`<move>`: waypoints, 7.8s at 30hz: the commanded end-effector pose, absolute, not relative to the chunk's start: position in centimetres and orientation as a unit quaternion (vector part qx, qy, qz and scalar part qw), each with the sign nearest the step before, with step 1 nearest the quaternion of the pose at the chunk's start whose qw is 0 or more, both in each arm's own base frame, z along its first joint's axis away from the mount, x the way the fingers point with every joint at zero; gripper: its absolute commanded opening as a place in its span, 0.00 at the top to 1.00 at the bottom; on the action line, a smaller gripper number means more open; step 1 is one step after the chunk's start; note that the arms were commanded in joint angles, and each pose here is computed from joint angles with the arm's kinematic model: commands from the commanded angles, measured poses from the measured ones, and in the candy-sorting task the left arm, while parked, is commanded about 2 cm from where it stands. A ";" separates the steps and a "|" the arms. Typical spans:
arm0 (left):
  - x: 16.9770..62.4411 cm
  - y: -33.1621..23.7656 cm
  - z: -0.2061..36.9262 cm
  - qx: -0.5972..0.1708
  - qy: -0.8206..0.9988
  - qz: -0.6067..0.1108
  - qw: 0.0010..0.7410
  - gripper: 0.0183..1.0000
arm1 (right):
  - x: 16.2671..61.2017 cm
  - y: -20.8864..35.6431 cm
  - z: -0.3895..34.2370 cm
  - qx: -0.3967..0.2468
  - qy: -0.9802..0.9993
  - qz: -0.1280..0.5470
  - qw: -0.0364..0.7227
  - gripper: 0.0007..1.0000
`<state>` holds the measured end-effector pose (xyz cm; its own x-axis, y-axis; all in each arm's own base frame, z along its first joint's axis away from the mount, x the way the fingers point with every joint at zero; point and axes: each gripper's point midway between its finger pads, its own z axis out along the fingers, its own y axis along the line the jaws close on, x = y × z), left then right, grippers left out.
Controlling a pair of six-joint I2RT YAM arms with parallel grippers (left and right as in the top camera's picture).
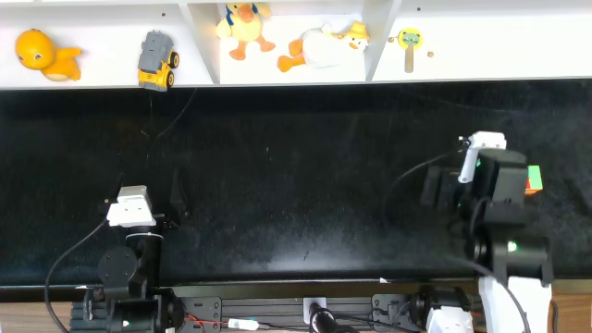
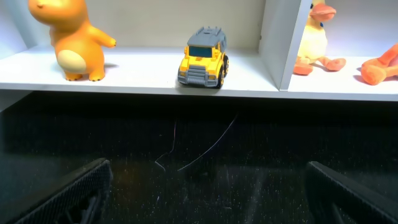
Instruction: Store Toys
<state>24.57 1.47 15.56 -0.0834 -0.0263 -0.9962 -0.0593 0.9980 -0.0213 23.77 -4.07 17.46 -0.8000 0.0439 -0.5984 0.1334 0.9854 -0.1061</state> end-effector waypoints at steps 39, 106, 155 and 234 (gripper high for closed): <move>24.5 1.3 15.6 -0.031 0.734 0.007 0.678 0.00 | 25.0 -23.3 5.1 0.062 0.985 -0.087 0.136 0.07; 24.5 1.3 15.6 -0.031 0.734 0.007 0.678 0.00 | 48.2 -20.2 16.5 0.068 0.934 -0.043 0.348 0.57; 24.5 1.3 15.6 -0.031 0.734 0.007 0.678 0.00 | 34.6 -3.7 12.1 0.037 0.928 -0.081 0.363 0.00; 24.5 1.3 15.6 -0.031 0.734 0.007 0.678 0.00 | 24.7 -1.2 17.2 0.010 0.711 -0.027 0.703 0.00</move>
